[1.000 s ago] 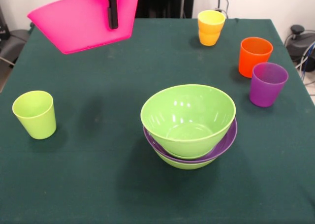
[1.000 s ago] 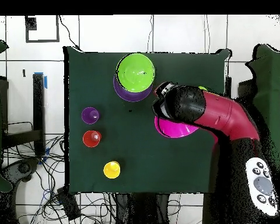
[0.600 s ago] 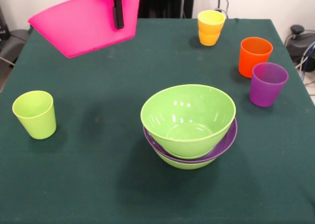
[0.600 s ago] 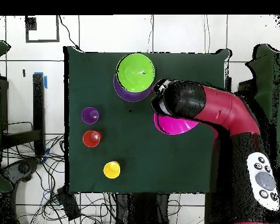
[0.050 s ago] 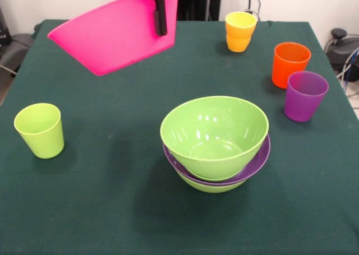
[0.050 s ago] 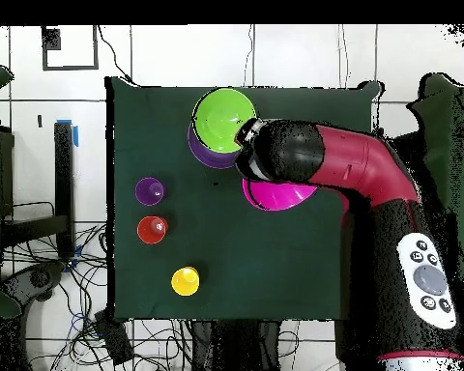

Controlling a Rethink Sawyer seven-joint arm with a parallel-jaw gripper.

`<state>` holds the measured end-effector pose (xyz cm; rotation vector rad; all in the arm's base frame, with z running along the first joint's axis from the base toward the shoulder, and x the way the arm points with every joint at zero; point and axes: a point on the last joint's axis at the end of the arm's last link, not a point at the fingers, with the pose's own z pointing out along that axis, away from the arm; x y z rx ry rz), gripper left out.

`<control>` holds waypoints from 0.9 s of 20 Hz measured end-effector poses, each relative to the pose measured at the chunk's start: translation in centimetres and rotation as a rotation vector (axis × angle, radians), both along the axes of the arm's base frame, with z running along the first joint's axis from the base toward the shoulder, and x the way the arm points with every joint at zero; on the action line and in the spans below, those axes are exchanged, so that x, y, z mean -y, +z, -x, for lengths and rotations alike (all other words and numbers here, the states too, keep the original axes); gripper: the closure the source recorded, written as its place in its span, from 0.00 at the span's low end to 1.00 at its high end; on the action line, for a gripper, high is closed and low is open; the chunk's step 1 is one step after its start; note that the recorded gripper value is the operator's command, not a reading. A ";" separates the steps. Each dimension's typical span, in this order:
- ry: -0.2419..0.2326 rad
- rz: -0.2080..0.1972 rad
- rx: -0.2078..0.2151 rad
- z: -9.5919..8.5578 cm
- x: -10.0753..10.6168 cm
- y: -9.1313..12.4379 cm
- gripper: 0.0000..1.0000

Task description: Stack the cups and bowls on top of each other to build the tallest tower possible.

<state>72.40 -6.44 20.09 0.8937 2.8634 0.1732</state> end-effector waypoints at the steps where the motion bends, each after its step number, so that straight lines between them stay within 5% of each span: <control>1: 0.037 0.004 0.006 -0.3 0.1 0.1 1.00; 9: 0.225 0.022 0.000 -1.6 2.7 -1.2 1.00; 10: 0.271 0.026 -0.015 -1.7 3.7 -1.6 1.00; 18: 0.400 0.036 -0.095 -1.4 6.9 -2.6 1.00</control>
